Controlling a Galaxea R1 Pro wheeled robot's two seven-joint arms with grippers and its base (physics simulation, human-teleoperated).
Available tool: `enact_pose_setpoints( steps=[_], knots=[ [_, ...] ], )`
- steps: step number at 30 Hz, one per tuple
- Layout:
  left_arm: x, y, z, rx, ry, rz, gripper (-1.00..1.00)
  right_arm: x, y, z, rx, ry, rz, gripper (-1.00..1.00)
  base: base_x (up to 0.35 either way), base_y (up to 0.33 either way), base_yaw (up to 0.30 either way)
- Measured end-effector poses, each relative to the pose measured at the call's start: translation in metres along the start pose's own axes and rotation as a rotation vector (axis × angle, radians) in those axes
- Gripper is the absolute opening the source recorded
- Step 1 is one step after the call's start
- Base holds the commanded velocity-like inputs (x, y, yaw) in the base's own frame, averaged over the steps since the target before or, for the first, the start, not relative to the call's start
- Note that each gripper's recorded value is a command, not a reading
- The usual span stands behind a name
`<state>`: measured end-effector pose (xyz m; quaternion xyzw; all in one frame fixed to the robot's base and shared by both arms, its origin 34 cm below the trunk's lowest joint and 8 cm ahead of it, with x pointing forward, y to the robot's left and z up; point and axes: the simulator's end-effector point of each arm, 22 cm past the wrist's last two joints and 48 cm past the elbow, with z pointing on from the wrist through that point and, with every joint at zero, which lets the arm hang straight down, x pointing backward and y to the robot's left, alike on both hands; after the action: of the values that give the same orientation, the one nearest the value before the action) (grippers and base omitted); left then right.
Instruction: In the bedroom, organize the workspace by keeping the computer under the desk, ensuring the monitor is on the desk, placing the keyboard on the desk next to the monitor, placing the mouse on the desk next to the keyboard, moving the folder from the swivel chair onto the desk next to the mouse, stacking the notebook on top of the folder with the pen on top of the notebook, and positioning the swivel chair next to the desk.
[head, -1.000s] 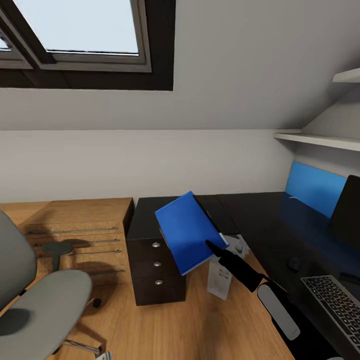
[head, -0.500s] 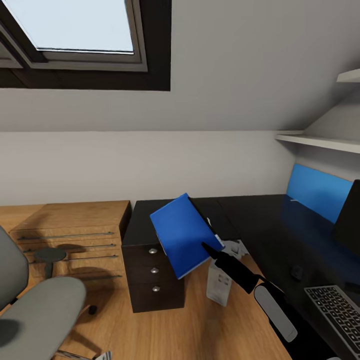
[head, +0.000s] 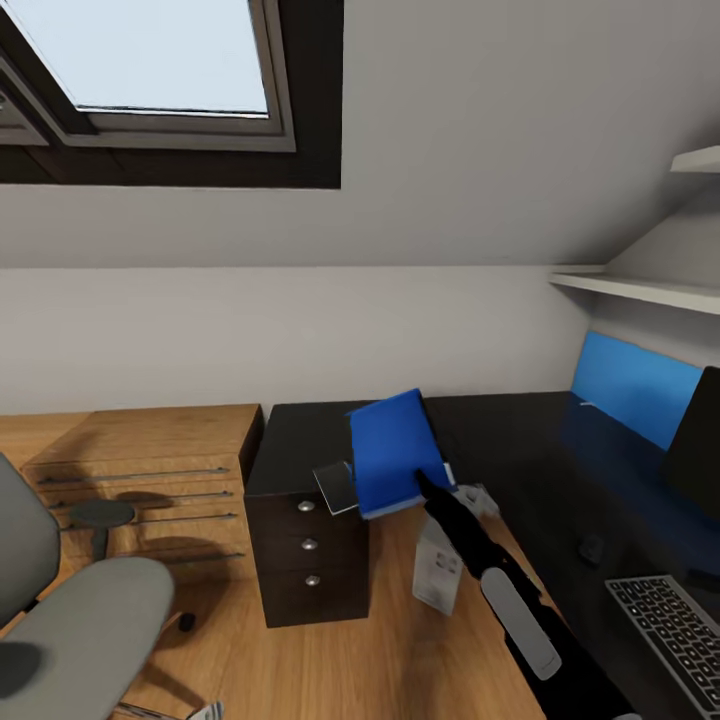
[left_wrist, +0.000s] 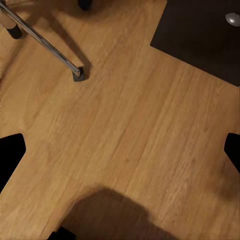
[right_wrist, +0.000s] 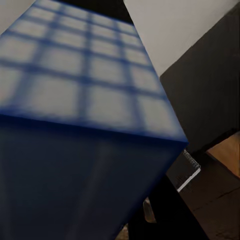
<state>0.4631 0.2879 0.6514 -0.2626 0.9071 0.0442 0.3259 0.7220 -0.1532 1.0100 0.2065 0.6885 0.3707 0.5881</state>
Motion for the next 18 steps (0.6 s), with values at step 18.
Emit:
enact_pose_setpoints(
  steps=[18],
  knots=[
    [-0.012, -0.001, -0.019, 0.001, -0.001, 0.000, 1.00, -0.035, 0.008, -0.004, 0.070, -0.124, 0.170, -1.00, 0.000, 0.000, 0.000]
  ],
)
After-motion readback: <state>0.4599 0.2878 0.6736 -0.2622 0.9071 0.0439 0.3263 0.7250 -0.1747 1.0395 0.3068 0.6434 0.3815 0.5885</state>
